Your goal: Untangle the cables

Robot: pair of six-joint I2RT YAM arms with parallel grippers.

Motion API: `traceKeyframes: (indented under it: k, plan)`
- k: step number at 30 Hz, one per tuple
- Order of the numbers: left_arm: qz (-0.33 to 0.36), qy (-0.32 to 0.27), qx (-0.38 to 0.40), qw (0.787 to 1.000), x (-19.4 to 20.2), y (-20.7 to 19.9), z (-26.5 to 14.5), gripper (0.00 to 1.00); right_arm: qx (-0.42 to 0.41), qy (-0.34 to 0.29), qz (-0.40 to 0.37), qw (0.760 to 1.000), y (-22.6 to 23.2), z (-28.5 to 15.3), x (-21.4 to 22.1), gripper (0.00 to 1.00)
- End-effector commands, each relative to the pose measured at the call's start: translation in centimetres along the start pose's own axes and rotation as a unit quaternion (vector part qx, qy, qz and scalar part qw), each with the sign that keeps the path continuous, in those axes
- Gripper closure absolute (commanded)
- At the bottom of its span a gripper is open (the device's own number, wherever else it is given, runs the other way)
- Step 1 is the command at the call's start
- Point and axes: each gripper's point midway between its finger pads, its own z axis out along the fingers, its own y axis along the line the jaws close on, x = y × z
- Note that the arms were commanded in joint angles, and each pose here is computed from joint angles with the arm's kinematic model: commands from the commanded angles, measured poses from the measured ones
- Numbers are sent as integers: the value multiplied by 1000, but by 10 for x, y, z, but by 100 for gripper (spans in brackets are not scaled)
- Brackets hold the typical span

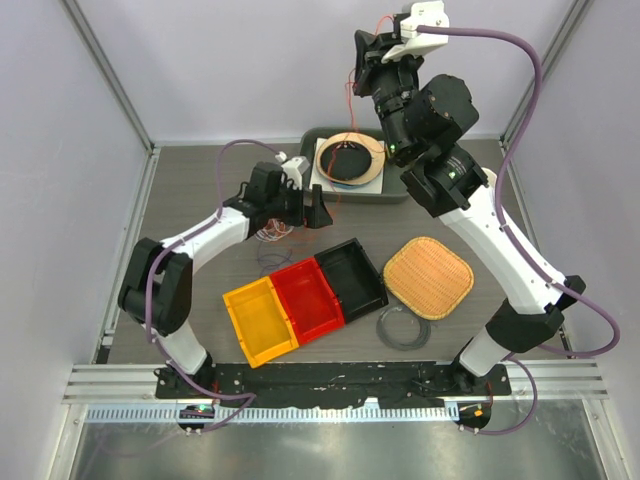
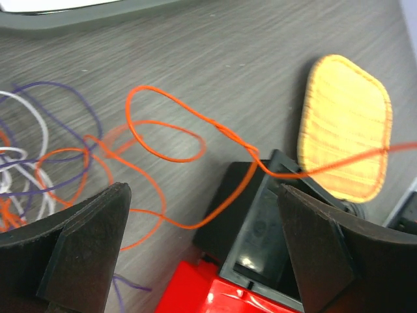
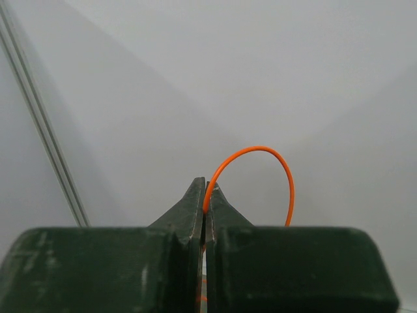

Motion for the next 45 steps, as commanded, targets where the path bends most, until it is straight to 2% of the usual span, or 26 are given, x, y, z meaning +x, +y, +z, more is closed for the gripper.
traceKeyframes:
  k: [1,4,9,16,18,19,20,22,23,24,28,30,34,36,37,40,45]
  plan:
    - [21,-25,-62,998,-14,28,5,2,10,-38,21,999,-10,-7,-37,99]
    - [26,-10,-44,999,-6,24,9,8,16,-46,30,998,-14,-9,-45,99]
    - [33,6,-8,999,16,10,10,11,26,-50,30,998,-17,-9,-47,99]
    - [41,32,-4,999,34,2,16,18,63,-56,15,996,-31,-7,-50,99]
    - [39,39,-6,998,37,4,21,25,66,-57,12,996,-32,-8,-52,99]
    - [41,37,-4,998,33,1,23,31,68,-56,9,996,-33,-8,-51,99]
    - [37,43,-11,998,35,3,24,46,72,-54,7,996,-35,-8,-50,99]
    - [32,34,-27,999,28,6,24,70,76,-46,-8,996,-36,-7,-43,99]
    - [24,27,-61,997,25,16,21,91,88,-44,-13,995,-40,-8,-41,99]
    - [23,17,-73,997,18,16,15,99,96,-38,-22,994,-43,-8,-37,99]
    - [15,-24,-130,991,0,25,-6,100,151,-7,-77,986,-71,-3,-6,99]
    - [1,-48,-203,978,-8,46,-21,100,179,14,-103,978,-89,-1,13,99]
    - [-71,-49,-303,949,-10,97,-58,100,256,47,-143,955,-152,6,46,99]
    - [-126,-54,-322,937,-9,118,-69,100,301,62,-168,937,-194,9,61,99]
    - [-167,-54,-346,922,-6,144,-86,100,321,67,-175,928,-209,8,65,99]
    - [-237,-64,-364,898,2,180,-105,100,353,76,-188,914,-243,4,71,99]
    - [-280,-47,-405,869,20,212,-122,100,375,66,-192,904,-264,-4,55,99]
